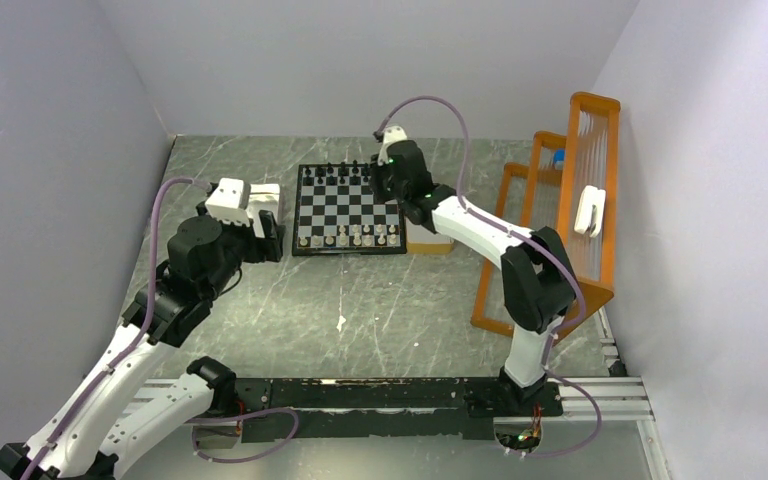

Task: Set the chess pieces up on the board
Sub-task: Pick up the chess piece from the storage box, then place the chess piece on the chessboard.

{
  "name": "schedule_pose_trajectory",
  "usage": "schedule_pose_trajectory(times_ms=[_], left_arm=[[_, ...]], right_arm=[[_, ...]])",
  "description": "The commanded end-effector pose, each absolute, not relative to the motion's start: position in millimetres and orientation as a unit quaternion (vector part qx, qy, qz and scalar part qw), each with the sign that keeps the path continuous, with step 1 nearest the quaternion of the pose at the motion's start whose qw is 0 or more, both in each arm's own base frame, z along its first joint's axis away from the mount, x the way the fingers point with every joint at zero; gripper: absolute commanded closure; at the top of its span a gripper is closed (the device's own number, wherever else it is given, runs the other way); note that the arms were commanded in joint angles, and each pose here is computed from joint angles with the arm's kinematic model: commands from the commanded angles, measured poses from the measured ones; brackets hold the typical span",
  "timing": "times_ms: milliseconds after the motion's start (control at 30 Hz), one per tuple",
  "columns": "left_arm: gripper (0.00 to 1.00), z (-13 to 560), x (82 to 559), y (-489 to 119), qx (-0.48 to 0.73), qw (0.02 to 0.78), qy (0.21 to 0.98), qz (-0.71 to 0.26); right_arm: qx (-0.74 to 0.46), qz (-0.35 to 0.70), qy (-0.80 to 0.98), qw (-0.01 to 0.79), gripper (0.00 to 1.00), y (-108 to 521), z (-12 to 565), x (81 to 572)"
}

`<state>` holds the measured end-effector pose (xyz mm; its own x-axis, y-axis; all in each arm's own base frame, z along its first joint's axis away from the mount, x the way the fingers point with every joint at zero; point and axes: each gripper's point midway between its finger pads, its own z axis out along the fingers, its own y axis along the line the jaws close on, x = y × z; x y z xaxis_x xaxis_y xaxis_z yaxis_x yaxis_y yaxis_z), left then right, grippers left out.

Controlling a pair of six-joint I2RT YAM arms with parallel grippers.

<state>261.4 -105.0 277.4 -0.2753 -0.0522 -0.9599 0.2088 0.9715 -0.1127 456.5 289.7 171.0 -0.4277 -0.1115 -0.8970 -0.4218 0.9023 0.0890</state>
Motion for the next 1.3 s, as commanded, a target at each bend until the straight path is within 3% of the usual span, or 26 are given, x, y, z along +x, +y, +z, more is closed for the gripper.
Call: schedule_pose_trajectory(times_ms=[0, 500, 1267], left_arm=[[0.16, 287, 260, -95, 0.036, 0.612, 0.784, -0.098], [0.16, 295, 255, -92, 0.032, 0.627, 0.772, -0.105], [0.16, 299, 253, -89, 0.025, 0.633, 0.767, -0.105]], right_arm=[[-0.194, 0.225, 0.806, 0.513, 0.92, 345, 174, 439], [-0.305, 0.248, 0.786, 0.477, 0.92, 417, 118, 408], [-0.315, 0.268, 0.785, 0.461, 0.92, 469, 92, 412]])
